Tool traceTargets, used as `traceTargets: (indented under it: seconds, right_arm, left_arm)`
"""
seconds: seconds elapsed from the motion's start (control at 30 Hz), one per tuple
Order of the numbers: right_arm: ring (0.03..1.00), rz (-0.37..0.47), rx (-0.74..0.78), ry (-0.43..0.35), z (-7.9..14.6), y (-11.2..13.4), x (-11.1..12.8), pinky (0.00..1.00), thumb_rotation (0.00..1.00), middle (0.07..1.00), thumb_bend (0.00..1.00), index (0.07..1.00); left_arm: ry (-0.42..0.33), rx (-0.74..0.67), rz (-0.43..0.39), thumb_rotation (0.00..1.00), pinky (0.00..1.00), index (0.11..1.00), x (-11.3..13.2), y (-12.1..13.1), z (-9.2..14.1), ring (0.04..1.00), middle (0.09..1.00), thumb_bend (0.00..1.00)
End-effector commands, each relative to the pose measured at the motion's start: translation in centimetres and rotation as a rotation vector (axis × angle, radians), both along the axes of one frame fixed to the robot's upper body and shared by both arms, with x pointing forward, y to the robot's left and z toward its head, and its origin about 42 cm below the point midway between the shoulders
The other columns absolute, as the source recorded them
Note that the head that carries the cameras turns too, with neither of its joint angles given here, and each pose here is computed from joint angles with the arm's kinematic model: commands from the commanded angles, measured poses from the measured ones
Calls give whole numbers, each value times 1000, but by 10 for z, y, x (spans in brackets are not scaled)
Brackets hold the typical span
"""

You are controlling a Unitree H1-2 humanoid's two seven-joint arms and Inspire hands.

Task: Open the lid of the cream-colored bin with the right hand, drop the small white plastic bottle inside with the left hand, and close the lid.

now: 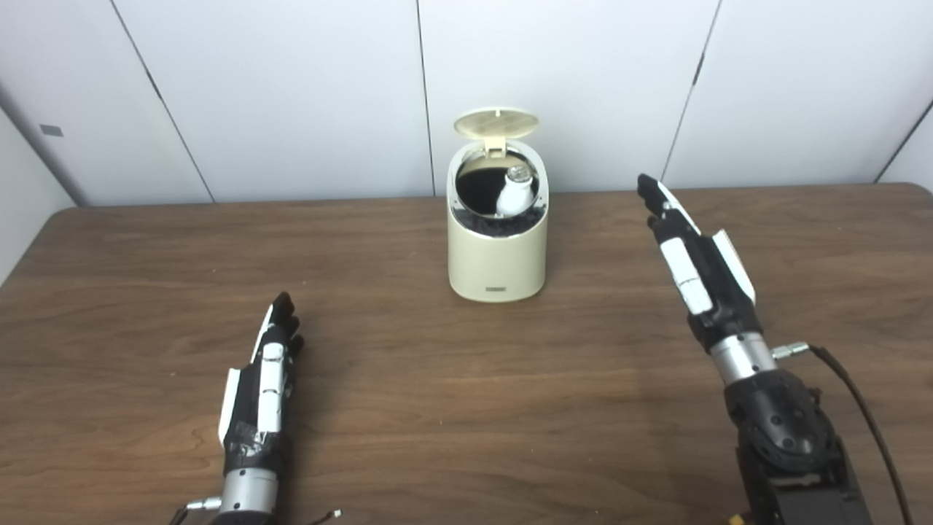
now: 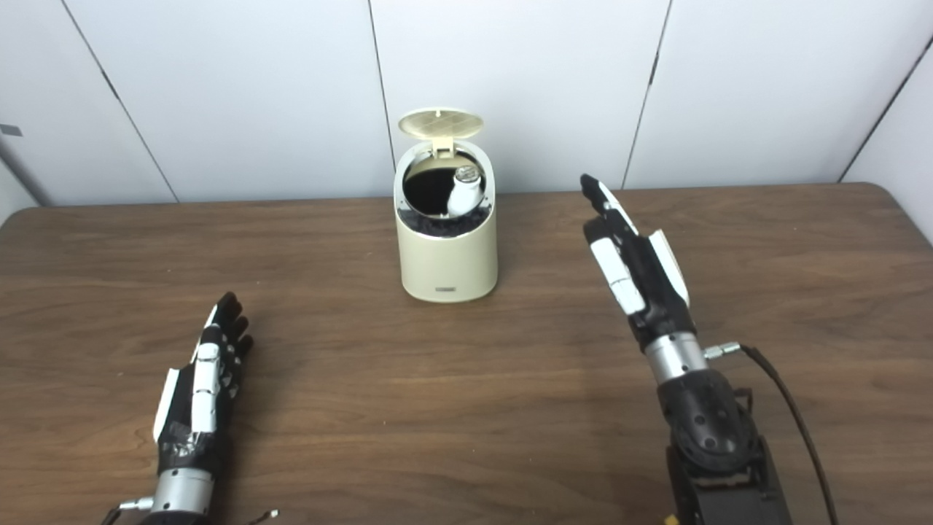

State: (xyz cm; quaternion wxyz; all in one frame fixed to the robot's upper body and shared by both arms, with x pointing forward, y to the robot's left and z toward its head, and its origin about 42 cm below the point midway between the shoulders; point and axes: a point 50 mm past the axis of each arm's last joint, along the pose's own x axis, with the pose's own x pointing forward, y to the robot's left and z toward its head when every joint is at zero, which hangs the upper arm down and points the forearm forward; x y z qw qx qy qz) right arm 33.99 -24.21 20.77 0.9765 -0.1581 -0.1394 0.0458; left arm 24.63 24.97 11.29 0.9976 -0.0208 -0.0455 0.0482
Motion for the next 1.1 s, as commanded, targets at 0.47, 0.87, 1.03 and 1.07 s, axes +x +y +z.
traceTargets:
  seconds: [0.47,0.87,1.03,1.07]
  right_arm:
    - [915,42,-394,-248,102,22,57,854,1000,930,557,910]
    - [902,119,-524,-332,134,54,84,843,979,923,528,898]
    - [906,146,-574,-344,137,66,93,844,992,917,557,890]
    - [905,152,-581,-345,137,68,95,846,989,916,561,890]
  left_arm:
    - [18,-4,-2,948,1000,1000,-6,-10,-8,1000,1000,355]
    - [12,-27,-4,929,1000,1000,-3,-14,-12,998,1000,362]
    - [11,-27,-2,936,1000,1000,-3,-16,-13,988,998,358]
    - [12,-30,-1,929,1000,1000,-3,-17,-14,988,996,358]
